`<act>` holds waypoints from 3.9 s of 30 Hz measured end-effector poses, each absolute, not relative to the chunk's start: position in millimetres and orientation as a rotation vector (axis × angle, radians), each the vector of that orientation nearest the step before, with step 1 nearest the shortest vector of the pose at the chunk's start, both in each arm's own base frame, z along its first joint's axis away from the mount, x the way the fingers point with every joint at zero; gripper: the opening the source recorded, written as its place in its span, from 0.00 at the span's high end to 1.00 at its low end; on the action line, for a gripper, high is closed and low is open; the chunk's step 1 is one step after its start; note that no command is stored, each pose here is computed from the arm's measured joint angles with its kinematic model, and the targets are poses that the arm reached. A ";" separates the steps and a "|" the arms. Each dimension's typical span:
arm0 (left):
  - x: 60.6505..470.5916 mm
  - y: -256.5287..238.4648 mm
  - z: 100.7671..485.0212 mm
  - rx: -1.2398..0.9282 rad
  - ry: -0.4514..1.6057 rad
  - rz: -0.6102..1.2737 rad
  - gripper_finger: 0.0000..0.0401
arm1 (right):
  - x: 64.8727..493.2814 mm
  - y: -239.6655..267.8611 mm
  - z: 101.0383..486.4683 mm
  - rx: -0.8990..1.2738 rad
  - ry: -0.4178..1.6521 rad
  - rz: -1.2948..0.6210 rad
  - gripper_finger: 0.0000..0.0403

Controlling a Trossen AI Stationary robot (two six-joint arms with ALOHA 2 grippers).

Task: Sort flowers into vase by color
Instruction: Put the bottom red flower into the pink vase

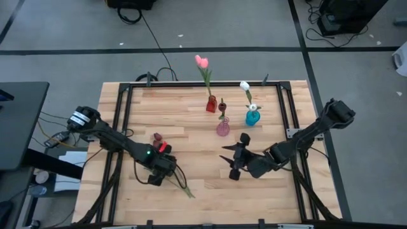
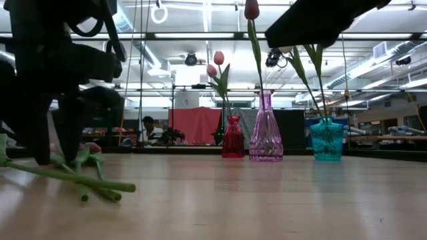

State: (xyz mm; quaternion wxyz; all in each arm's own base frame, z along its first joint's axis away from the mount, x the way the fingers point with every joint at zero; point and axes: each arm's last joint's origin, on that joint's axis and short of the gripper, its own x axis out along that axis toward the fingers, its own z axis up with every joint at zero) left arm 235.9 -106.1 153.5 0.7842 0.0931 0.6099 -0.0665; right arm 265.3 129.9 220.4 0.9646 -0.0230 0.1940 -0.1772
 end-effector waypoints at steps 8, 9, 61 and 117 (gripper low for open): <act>245.7 -110.0 167.6 0.220 1.251 -0.172 0.61 | 277.7 126.2 205.8 -0.048 0.427 -0.343 0.54; 246.4 -110.3 168.6 0.231 1.247 -0.179 0.61 | 279.3 124.8 205.3 -0.042 0.426 -0.341 0.54; 317.8 -69.5 255.8 0.480 1.059 0.038 0.98 | 292.0 111.1 209.4 0.031 0.410 -0.246 0.62; 299.4 -86.5 186.6 0.224 1.031 0.090 0.64 | 301.9 96.4 175.0 0.183 0.618 -0.193 0.75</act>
